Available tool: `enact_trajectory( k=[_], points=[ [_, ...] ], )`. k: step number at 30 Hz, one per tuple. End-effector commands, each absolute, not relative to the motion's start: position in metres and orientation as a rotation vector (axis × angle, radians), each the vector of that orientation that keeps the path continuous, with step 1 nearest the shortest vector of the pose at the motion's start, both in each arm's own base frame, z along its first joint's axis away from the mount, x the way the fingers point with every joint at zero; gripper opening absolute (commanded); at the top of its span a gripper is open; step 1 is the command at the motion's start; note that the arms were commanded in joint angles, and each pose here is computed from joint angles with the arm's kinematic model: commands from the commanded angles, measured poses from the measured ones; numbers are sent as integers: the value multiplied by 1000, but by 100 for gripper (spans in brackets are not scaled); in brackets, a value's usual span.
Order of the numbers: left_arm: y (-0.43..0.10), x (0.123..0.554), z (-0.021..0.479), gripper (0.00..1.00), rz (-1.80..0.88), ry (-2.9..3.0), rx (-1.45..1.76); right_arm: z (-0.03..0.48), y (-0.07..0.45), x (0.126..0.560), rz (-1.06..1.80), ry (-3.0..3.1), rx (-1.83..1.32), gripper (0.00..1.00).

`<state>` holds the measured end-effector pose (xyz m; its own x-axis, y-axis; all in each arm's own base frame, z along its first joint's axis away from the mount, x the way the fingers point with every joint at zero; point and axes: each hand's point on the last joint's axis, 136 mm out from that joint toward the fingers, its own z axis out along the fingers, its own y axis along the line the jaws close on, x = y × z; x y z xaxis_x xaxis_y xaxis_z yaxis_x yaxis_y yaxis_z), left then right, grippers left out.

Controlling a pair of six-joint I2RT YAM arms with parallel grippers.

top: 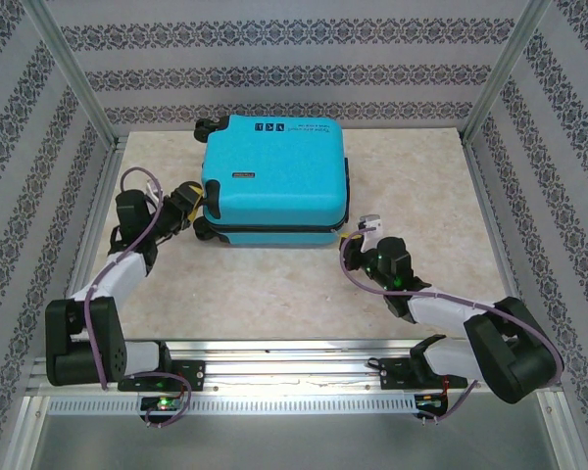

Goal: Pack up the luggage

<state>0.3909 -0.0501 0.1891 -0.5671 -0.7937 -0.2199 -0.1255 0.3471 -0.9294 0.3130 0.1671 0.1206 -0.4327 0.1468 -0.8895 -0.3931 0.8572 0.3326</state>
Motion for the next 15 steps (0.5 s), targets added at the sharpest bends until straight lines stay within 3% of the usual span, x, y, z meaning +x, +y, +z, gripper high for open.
enact_trajectory(
  k=[1,15],
  points=[
    [-31,400,185,10,-1055,1998,-624,125,128,328,438,1918,-40,0],
    [-8,413,182,5,-1138,2056,-516,124,117,343,393,1932,-14,0]
  ],
)
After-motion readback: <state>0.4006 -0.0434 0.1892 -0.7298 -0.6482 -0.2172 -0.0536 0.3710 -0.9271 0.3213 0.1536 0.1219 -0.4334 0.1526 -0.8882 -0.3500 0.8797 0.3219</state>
